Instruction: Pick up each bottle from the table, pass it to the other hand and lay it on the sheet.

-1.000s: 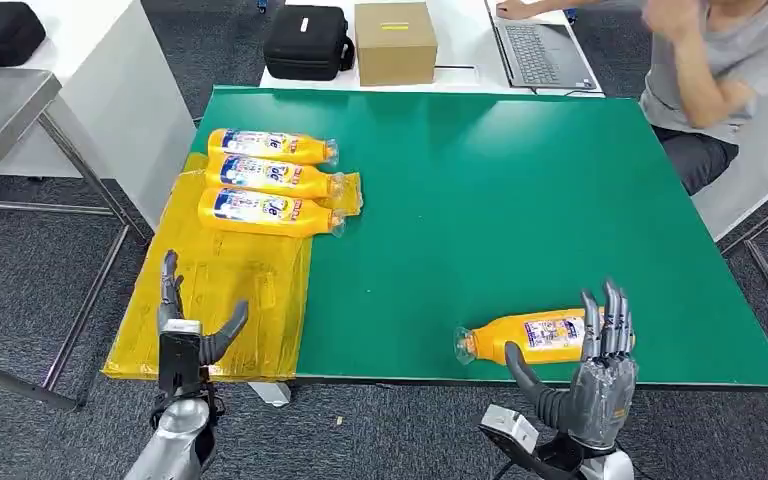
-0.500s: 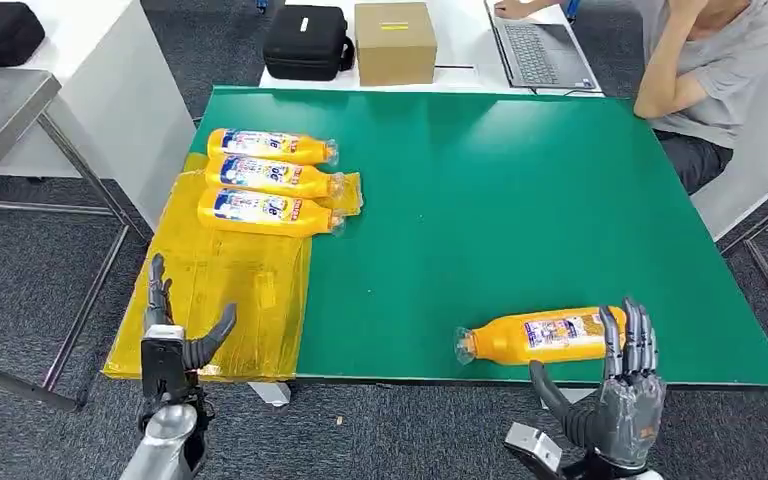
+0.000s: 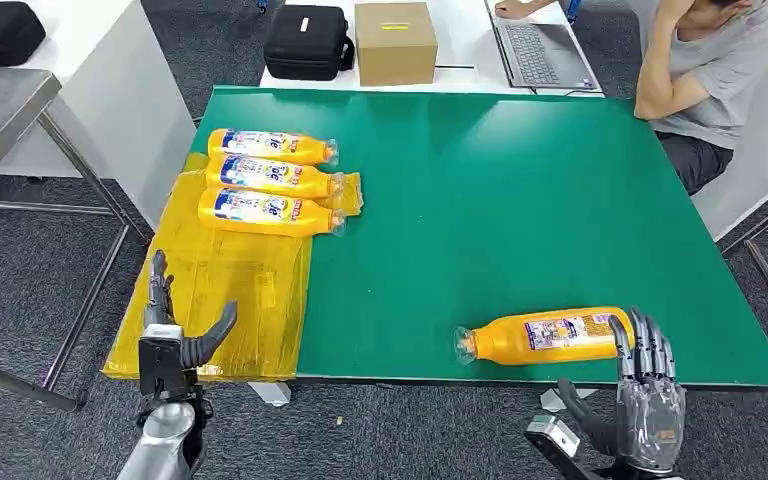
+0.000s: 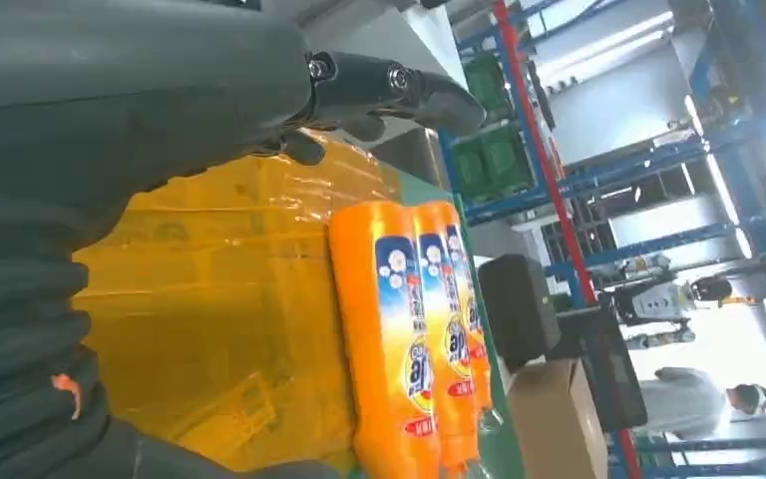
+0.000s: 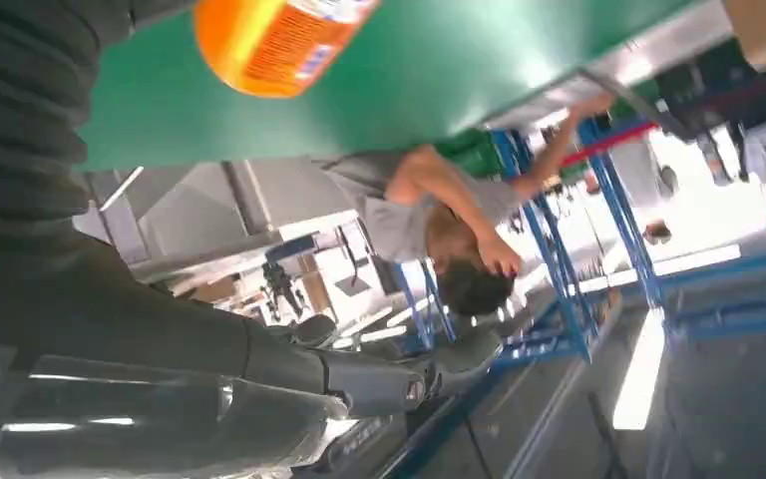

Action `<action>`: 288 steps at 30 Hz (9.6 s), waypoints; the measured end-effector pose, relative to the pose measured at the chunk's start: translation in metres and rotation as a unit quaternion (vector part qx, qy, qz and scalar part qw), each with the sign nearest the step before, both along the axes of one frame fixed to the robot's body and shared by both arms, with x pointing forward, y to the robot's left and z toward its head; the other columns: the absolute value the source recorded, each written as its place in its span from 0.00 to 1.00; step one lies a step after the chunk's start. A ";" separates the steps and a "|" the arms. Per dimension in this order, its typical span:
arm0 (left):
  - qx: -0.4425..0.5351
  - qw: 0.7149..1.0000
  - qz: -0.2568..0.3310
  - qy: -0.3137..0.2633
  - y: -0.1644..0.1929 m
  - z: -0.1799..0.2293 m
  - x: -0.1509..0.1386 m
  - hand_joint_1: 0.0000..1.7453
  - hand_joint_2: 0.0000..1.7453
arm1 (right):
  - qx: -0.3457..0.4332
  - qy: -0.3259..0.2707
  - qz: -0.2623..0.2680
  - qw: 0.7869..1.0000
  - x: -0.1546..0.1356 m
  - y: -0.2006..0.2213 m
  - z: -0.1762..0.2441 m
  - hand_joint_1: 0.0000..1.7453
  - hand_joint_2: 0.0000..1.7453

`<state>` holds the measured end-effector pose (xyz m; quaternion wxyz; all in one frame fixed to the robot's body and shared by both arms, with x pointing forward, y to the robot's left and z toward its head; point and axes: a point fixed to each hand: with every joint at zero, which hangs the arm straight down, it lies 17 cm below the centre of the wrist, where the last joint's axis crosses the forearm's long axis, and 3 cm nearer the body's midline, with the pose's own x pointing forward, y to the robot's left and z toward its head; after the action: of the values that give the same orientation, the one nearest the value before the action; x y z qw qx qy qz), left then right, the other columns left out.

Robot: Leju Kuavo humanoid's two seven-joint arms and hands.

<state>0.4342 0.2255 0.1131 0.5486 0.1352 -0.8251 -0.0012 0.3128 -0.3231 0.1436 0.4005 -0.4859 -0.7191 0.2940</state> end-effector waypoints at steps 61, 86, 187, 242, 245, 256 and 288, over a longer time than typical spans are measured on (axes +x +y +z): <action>-0.014 0.998 -0.068 -0.008 -0.070 0.020 0.027 0.00 1.00 | -0.067 0.114 -0.015 0.991 0.049 -0.087 -0.112 0.00 1.00; -0.011 0.996 -0.084 -0.008 -0.087 0.022 0.027 0.00 1.00 | -0.060 0.079 -0.020 0.995 0.057 -0.078 -0.090 0.00 1.00; -0.024 0.993 -0.114 -0.003 -0.113 0.031 0.043 0.00 1.00 | -0.071 0.306 -0.013 0.949 0.112 -0.114 -0.183 0.00 1.00; 0.003 0.990 -0.143 -0.001 -0.144 0.029 0.038 0.00 1.00 | -0.152 0.202 0.065 0.965 0.103 -0.055 -0.160 0.00 1.00; 0.002 0.990 -0.144 0.000 -0.144 0.029 0.038 0.00 1.00 | -0.111 0.199 0.056 0.972 0.104 -0.055 -0.158 0.00 1.00; -0.003 0.989 -0.151 0.003 -0.145 0.027 0.038 0.00 1.00 | -0.041 0.226 0.093 0.969 0.103 -0.039 -0.167 0.00 1.00; -0.005 0.983 -0.183 -0.001 -0.164 0.037 0.043 0.00 1.00 | -0.128 0.400 0.178 0.890 0.109 -0.077 -0.196 1.00 1.00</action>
<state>0.4770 0.0618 0.1504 0.5389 -0.0213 -0.8365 -0.0971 0.4216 -0.3998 -0.0525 0.5294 -0.2380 -0.5291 0.6191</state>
